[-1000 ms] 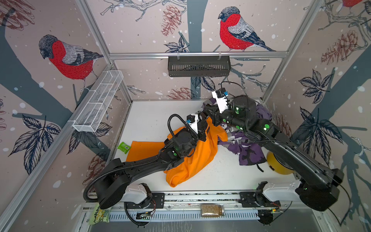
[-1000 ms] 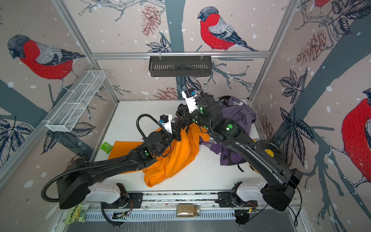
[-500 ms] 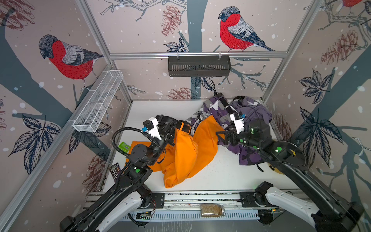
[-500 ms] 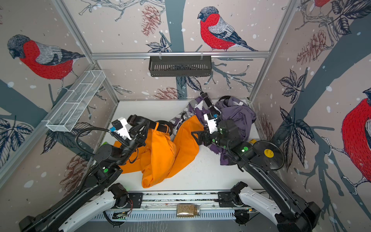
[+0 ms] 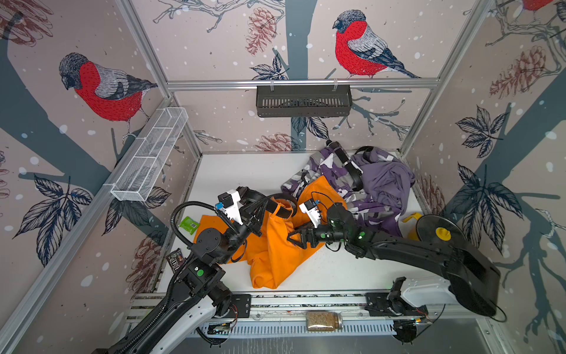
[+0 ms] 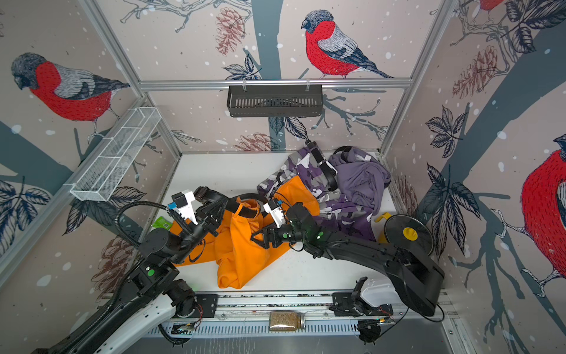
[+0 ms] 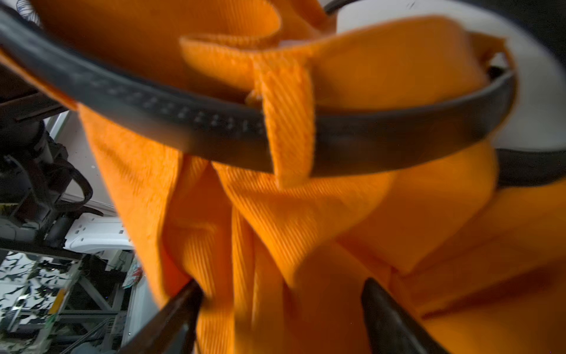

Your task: Remove the belt from the trousers

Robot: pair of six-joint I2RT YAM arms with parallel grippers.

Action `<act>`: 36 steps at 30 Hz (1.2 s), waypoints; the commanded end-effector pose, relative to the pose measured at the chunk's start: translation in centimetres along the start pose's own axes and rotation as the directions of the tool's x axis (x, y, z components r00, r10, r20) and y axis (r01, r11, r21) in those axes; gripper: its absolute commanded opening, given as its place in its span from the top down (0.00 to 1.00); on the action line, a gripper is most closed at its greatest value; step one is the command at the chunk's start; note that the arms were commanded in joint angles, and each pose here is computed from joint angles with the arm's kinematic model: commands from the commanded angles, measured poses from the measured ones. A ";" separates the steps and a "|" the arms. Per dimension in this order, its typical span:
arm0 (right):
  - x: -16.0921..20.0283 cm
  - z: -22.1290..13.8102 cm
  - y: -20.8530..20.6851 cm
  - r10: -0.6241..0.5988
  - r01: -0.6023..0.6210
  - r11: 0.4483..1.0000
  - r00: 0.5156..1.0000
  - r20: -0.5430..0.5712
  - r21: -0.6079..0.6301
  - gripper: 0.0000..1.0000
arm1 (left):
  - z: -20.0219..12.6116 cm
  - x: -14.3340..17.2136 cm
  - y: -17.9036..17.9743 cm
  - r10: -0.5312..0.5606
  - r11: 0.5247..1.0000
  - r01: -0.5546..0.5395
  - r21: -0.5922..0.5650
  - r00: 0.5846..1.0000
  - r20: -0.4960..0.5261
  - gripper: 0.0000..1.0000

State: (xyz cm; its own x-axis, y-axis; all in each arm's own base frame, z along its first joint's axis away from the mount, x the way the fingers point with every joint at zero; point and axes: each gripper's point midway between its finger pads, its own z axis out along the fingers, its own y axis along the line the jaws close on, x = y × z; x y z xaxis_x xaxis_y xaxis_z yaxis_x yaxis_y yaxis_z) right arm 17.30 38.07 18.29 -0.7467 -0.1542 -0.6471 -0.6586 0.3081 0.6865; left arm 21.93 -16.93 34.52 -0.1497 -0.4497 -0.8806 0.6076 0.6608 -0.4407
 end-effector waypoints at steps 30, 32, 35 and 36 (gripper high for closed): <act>-5.4 -36.4 -16.0 -0.272 -0.446 0.457 0.753 0.599 0.770 1.00 | 0.3 -15.8 12.8 0.332 0.859 -0.202 -0.470 0.919 0.212 1.00; -5.1 -37.4 -16.2 -0.282 -0.460 0.433 0.748 0.601 0.775 1.00 | -0.6 -15.4 14.4 0.321 0.826 -0.167 -0.538 0.924 0.206 1.00; -5.0 -38.4 -16.1 -0.299 -0.466 0.410 0.743 0.599 0.784 1.00 | -1.6 -13.4 16.9 0.268 0.782 -0.107 -0.614 0.947 0.177 1.00; -4.8 -39.0 -16.2 -0.305 -0.474 0.387 0.744 0.595 0.791 1.00 | -2.3 -12.5 18.1 0.247 0.751 -0.080 -0.656 0.955 0.166 1.00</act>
State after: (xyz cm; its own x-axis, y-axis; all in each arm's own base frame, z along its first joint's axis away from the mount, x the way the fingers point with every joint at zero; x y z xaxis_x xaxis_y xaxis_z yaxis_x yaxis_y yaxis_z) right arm 27.90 -0.40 22.33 -0.3587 0.3726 -0.8559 0.0818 0.9259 0.3688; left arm 32.90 -1.95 38.84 0.1030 -0.3634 -0.9259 0.1772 0.9227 -0.3424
